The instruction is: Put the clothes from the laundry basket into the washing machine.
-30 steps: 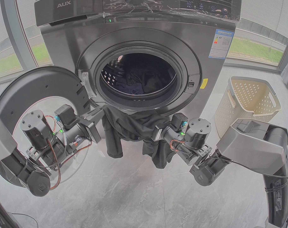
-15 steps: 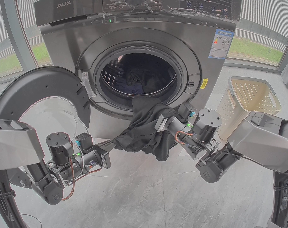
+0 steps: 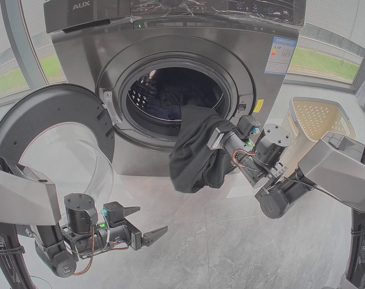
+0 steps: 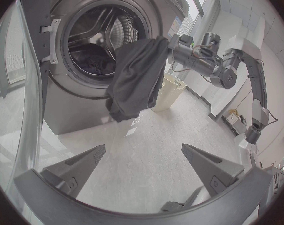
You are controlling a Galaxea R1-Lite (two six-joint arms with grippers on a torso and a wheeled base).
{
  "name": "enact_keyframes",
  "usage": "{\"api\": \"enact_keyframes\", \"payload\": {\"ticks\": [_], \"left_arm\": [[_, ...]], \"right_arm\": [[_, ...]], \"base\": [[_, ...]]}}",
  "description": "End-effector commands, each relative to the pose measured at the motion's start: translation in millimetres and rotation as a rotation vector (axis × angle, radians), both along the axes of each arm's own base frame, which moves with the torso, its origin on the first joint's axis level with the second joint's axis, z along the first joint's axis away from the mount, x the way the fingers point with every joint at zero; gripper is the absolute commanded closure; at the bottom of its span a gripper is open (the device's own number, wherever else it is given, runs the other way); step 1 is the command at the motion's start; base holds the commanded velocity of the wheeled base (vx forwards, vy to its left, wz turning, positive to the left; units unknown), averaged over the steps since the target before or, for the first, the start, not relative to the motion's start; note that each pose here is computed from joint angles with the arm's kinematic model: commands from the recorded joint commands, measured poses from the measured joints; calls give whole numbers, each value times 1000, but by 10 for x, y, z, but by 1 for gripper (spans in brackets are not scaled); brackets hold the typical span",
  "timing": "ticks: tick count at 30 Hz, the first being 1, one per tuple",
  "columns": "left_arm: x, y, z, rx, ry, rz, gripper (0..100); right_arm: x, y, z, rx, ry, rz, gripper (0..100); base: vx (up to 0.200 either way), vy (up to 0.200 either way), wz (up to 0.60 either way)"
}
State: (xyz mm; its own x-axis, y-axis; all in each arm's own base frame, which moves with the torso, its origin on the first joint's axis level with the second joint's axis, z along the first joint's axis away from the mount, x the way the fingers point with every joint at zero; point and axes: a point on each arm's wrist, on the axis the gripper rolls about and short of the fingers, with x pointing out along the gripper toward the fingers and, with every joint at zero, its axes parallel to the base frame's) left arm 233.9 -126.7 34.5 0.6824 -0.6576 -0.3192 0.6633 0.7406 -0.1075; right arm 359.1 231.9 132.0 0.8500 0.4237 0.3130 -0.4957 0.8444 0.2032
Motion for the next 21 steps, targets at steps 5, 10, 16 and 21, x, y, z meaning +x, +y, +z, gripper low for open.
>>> {"api": "enact_keyframes", "payload": {"ticks": [5,10,16,21], "left_arm": [[71,-86,91,-29,-61,-14,0],[325,-289,306,-114,-183,-23,0],[448,-449,300,-151,-202,-40,0],[620,-548,268,-167,-233,-30,0]], "right_arm": [[-112,125,-23,-10,10,39,100],[-253,355,-71,-25,13,98,100],[-347,553,-147,-38,19,146,100],[-409,658,-116,-33,12,172,100]], "base": [[0,0,0],[0,0,0],[0,0,0],[0,0,0]]}}
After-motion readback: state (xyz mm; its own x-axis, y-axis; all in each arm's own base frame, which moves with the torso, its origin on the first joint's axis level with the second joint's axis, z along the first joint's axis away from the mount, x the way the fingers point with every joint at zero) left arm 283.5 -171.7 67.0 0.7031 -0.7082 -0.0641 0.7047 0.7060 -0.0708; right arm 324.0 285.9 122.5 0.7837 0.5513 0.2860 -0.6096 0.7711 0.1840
